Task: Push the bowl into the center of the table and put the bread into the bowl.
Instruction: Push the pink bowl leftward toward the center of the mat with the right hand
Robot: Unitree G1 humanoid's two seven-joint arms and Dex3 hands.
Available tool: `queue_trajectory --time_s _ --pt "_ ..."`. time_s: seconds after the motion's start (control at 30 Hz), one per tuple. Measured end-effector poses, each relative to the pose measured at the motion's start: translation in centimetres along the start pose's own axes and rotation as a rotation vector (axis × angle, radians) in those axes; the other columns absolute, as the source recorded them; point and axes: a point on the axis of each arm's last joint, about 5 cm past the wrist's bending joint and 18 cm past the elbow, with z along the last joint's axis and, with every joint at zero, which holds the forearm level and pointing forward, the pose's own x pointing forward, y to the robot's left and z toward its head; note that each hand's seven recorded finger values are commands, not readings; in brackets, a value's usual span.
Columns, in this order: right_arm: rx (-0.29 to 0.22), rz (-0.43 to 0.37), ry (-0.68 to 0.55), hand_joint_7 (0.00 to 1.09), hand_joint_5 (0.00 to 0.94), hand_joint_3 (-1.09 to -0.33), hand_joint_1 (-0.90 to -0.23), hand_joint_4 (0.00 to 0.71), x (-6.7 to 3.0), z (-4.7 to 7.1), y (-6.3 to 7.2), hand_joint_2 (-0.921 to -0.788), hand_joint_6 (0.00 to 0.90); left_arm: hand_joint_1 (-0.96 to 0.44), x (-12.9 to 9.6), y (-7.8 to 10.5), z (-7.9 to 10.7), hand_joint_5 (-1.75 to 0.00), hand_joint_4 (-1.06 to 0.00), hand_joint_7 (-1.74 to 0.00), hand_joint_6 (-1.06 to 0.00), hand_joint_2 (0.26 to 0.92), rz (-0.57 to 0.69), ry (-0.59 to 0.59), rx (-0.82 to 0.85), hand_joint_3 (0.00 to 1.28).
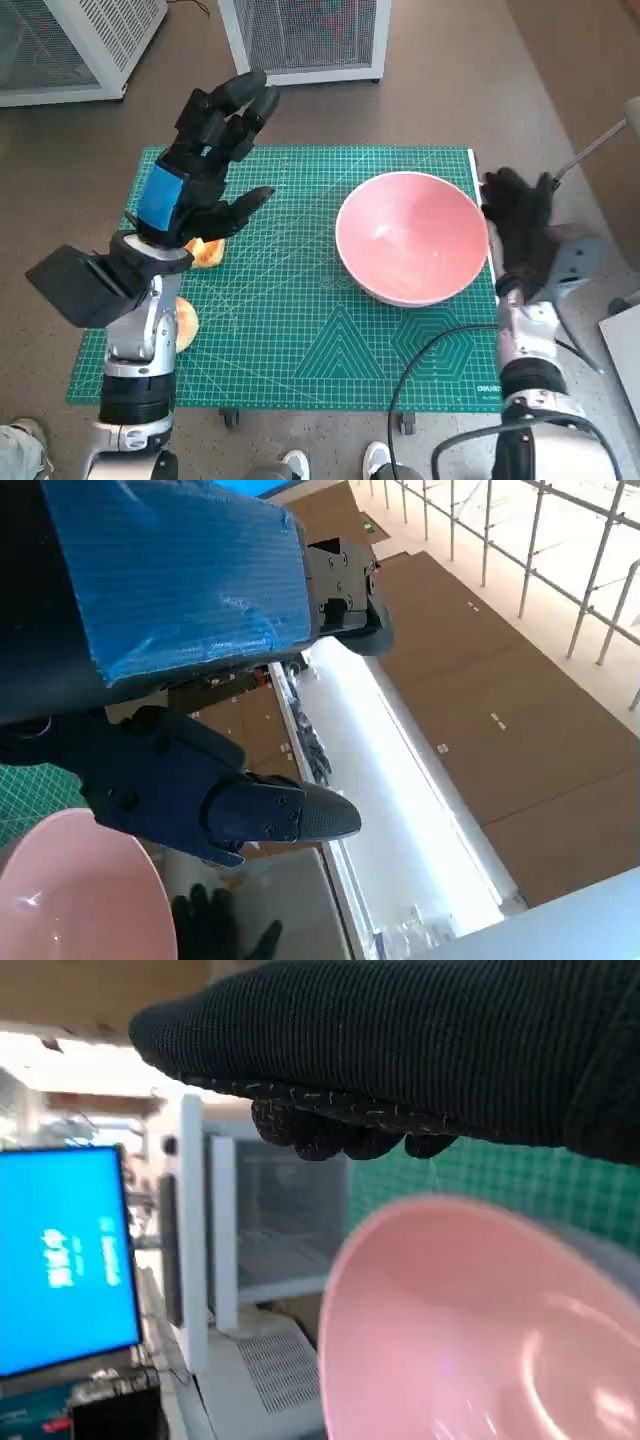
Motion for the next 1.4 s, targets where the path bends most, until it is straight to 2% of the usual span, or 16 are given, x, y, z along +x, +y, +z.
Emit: queue_trajectory --time_s 0.33,0.73,1.13,1.4 --pt "0.04 0.031 0.033 0.19 0.008 -0.764 -0.606 0.185 0.03 -0.4 2.0 -0.921 0.225 -0.52 -0.2 0.0 0.3 0.0 -0.27 -0.64 -0.03 0.921 0.004 -0.004 0.012 0.28" --pt "0.078 0.077 0.038 0.18 0.007 -0.767 -0.61 0.19 0.4 -0.1 4.1 -0.921 0.233 -0.55 -1.1 0.6 0.4 0.0 -0.28 -0.58 -0.06 0.921 0.023 0.019 0.037 0.28" --pt "0.121 0.134 0.02 0.18 0.001 -0.768 -0.612 0.176 1.01 1.0 6.4 -0.921 0.244 -0.56 -1.8 0.9 0.5 0.0 -0.28 -0.55 -0.08 0.921 0.047 0.025 0.044 0.27" --pt "0.159 0.171 0.035 0.17 0.003 -0.729 -0.651 0.182 0.85 0.8 8.0 -0.921 0.25 -0.56 -2.1 0.9 0.5 0.0 -0.28 -0.53 -0.09 0.921 0.057 0.03 0.042 0.27"
